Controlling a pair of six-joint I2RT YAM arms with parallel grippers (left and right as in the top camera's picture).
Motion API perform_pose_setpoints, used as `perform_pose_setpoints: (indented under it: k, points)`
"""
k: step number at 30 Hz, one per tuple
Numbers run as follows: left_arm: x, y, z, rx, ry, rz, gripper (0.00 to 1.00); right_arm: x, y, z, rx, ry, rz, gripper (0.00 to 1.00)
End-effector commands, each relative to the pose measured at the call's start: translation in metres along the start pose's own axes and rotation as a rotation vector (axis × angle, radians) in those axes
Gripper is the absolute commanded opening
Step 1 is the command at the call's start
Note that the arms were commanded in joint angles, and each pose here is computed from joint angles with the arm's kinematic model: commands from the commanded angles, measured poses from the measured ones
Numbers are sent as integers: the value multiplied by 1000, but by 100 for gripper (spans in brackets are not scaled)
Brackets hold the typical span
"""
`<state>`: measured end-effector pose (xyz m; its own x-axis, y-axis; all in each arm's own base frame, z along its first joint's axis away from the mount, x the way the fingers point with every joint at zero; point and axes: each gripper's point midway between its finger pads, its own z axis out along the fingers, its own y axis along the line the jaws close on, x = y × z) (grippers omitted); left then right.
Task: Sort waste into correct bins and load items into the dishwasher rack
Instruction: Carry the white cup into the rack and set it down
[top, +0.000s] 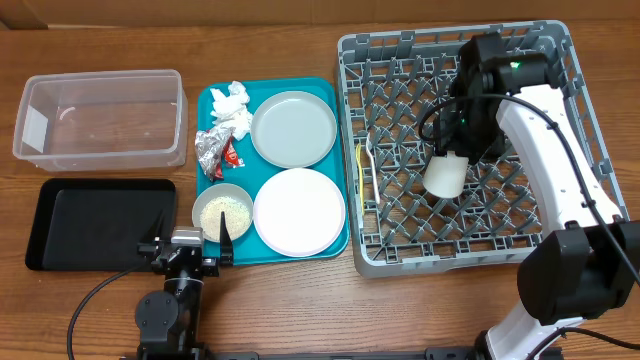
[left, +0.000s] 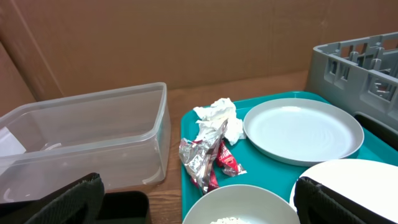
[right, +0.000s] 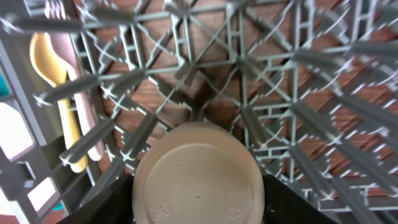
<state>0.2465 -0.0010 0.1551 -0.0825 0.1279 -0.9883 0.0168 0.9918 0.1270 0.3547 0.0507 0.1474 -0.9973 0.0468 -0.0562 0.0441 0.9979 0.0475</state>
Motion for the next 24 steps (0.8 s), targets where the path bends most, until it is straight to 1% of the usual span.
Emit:
perform_pose_setpoints:
  k: [1,2,5,10,15,17,18,20,23,24]
  points:
    - [1,2,0,-9,1,-18,100,11,-2,9,-2,45,9,47]
    - [1,2,0,-9,1,-18,100,13,-2,10,-1,52,9,49]
    - [1,2,0,-9,1,-18,100,17,-2,11,2,68,9,59]
    - [1,2,0,-9,1,-18,100,17,-4,8,9,64,9,62]
    - [1,2,0,-9,1,-18,100,13,-1,-13,-3,-1,3,68]
    - [1,2,0,-9,1,-18,100,14,1,-24,-10,-34,-3,76]
    - [1,2,0,-9,1,-18,100,15,3,-30,-18,-50,-5,84]
    - [1,2,0,-9,1,-18,100,17,7,-37,-48,-68,-8,90]
    - [1,2,0,-9,1,-18,100,19,15,-44,-95,-82,-11,90]
    - [1,2,0,-9,1,-18,100,19,19,-46,-119,-88,-13,89]
